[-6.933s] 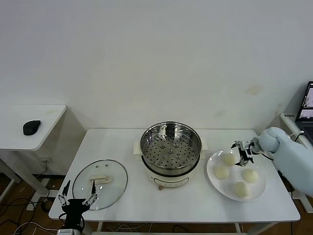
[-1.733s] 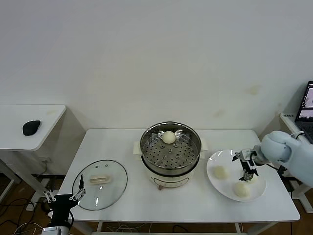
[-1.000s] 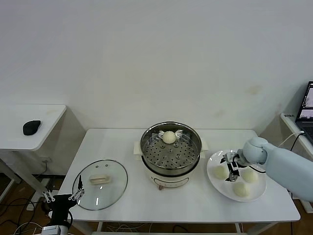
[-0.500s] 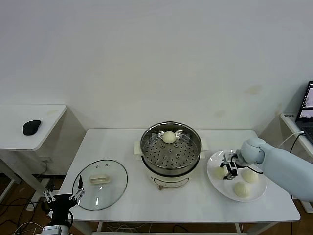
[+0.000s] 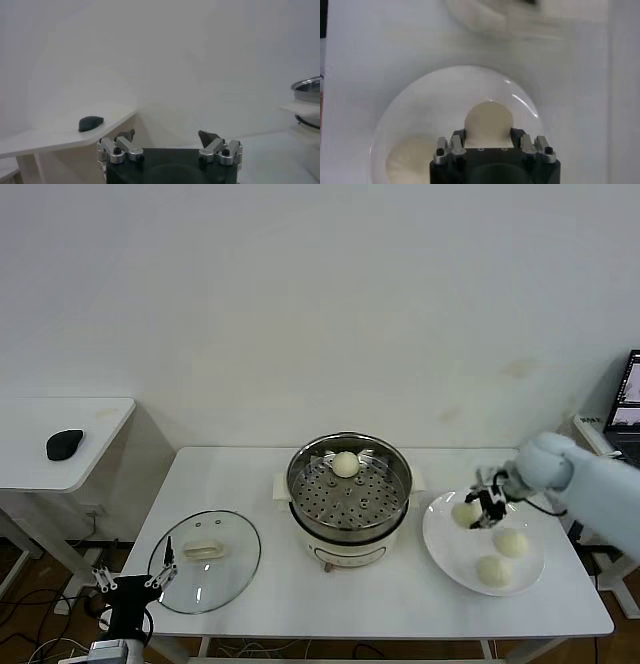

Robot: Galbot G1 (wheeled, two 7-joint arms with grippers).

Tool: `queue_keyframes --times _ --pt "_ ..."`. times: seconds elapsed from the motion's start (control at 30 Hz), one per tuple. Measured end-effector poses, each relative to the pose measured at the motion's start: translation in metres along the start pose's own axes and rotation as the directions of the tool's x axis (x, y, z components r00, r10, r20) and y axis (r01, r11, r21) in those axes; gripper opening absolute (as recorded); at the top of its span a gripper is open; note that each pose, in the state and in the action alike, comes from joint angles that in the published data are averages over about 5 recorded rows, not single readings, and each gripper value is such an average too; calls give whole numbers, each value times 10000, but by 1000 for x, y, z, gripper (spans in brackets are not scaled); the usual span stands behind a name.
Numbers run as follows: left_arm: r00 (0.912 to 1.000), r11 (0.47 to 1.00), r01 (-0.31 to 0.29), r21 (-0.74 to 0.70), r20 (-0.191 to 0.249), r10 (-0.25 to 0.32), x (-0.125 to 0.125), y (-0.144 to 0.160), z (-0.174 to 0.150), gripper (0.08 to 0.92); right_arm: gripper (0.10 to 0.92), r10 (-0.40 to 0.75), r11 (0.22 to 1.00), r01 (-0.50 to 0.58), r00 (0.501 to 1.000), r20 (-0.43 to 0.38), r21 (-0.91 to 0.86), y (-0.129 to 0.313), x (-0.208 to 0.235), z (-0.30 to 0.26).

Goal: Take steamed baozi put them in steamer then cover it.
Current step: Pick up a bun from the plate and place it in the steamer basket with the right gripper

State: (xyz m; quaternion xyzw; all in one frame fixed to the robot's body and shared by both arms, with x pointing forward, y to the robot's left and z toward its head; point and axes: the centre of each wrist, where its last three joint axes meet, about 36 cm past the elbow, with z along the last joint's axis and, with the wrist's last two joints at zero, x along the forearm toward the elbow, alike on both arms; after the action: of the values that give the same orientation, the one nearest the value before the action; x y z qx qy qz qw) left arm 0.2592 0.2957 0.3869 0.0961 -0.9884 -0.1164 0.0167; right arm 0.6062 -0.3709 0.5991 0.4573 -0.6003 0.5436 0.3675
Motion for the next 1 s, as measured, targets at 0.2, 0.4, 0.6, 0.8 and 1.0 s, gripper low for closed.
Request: queue_keyframes --times 0.2,0.4,0.6,0.8,1.0 --pt "10000 10000 -18 84 98 17 -2 0 -3 823 584 434 9988 -445 9977 528 214 -25 53 -46" --pt "9998 9998 -2 190 212 -3 -3 -1 -8 823 585 316 9980 -369 9944 1003 516 -44 73 -107" --pt "9996 9996 53 291 273 -61 -3 -3 -11 823 585 -28 9956 -85 9926 1217 929 -58 64 -170" --pt "9992 9994 146 317 360 -157 -2 -1 -14 823 585 -415 9904 248 9916 1221 1357 -66 35 -228" --pt "9992 9992 204 354 346 -216 -1 0 -14 823 585 -830 9857 650 9902 1122 1553 -66 -2 -270"
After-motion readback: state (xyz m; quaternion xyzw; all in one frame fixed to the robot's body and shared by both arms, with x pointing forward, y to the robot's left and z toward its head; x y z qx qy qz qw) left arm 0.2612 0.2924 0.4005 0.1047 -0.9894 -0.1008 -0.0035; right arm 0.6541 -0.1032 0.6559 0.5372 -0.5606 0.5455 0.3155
